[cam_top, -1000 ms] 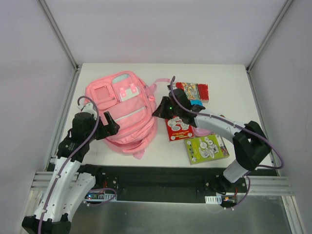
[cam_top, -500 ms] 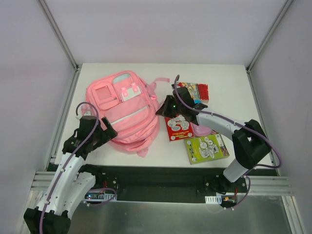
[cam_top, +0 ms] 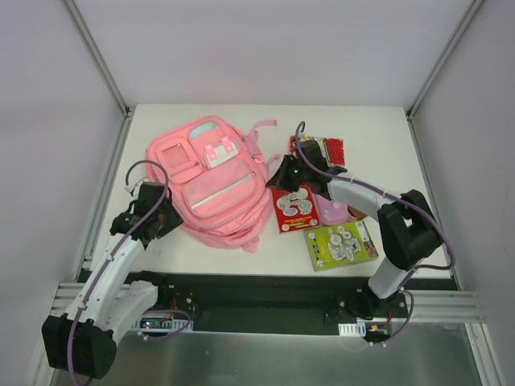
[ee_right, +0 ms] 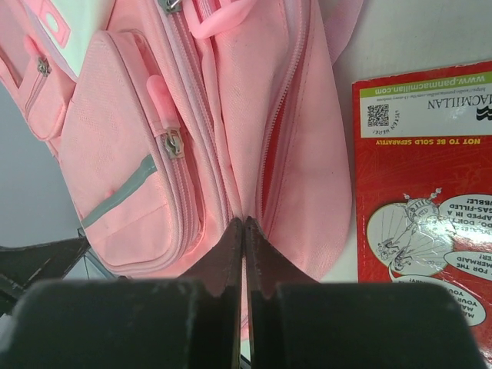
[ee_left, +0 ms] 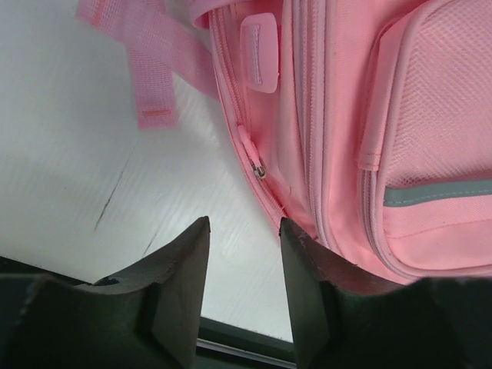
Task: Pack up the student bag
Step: Unzip the student bag at the center of the board.
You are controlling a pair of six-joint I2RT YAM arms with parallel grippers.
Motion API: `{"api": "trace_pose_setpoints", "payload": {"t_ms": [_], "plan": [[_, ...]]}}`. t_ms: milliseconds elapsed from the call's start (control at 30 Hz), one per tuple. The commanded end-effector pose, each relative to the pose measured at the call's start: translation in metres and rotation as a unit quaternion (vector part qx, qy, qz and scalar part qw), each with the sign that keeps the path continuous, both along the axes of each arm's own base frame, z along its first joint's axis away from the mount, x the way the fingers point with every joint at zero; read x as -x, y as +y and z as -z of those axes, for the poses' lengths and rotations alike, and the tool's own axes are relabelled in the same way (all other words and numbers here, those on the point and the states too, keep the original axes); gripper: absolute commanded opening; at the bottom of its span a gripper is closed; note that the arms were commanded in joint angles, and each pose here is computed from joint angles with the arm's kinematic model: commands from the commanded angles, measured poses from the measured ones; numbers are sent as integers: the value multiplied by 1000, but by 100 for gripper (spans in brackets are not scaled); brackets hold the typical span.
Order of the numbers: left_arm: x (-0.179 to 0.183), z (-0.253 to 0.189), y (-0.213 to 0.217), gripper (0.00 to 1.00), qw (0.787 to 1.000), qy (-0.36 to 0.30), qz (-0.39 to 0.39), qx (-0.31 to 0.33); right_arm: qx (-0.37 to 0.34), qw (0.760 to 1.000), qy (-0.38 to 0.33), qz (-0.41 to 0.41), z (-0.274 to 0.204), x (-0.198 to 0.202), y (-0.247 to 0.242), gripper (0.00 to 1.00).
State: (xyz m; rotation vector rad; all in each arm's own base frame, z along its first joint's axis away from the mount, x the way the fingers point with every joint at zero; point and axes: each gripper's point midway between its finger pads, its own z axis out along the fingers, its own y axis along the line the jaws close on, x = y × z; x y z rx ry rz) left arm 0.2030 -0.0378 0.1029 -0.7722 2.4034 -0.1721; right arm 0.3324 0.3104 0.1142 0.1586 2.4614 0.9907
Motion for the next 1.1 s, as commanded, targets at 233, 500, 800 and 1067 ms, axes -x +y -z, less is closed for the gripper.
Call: {"api": "trace_pose_setpoints", "payload": {"t_ms": [233,500,800,1067], "plan": [[-25,23,5,37,999,7,-36,0,-44,998,-30,-23,-32,-3,16,1],[-30,42,11,34,998,25,-53,3,-49,998,-34,-25,-36,1,15,1],[-44,49,17,35,998,30,-52,-15,-50,998,-35,-24,-38,4,14,1],[-49,50,16,14,999,37,-38,-12,-50,998,-34,-30,-37,10,18,1]]}}
